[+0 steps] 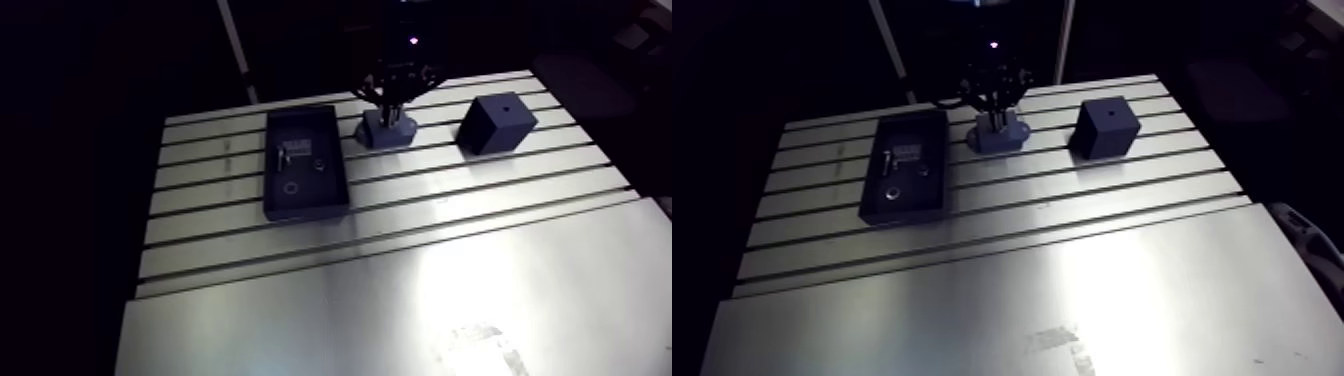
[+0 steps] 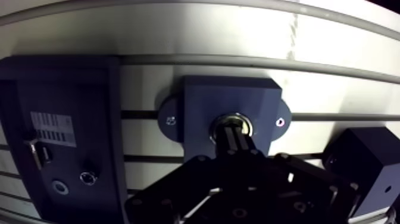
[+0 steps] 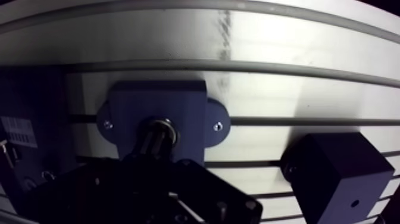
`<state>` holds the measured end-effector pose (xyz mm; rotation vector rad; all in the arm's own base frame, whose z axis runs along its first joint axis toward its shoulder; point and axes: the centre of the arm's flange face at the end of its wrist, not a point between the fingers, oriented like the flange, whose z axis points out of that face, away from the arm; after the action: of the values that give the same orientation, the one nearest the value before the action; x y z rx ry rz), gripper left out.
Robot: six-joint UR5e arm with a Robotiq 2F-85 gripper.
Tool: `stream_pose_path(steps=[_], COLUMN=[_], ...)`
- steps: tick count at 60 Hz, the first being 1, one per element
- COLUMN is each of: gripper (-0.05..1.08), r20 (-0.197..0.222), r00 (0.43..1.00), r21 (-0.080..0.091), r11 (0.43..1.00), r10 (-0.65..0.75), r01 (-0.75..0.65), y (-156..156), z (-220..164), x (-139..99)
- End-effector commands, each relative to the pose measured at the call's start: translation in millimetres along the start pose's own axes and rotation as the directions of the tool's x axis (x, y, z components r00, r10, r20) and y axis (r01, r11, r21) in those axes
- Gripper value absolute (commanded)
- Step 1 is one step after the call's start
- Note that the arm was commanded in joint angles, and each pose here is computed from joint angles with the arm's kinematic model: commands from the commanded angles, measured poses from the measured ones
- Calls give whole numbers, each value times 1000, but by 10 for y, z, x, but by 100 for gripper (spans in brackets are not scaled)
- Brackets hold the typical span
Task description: Pick up the bearing and press it into the housing until flush.
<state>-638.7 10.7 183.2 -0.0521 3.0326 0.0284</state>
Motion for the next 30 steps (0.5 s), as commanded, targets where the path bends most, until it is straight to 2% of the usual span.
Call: stream_pose_path(steps=[1,30], gripper=[108,108], r20=[0,1], r00=[1000,1000], r21=[0,0], r11=[1000,1000], r10=[-1,-1], r01=[1,1], y=[-4,6], z=[-1,8], x=[0,1])
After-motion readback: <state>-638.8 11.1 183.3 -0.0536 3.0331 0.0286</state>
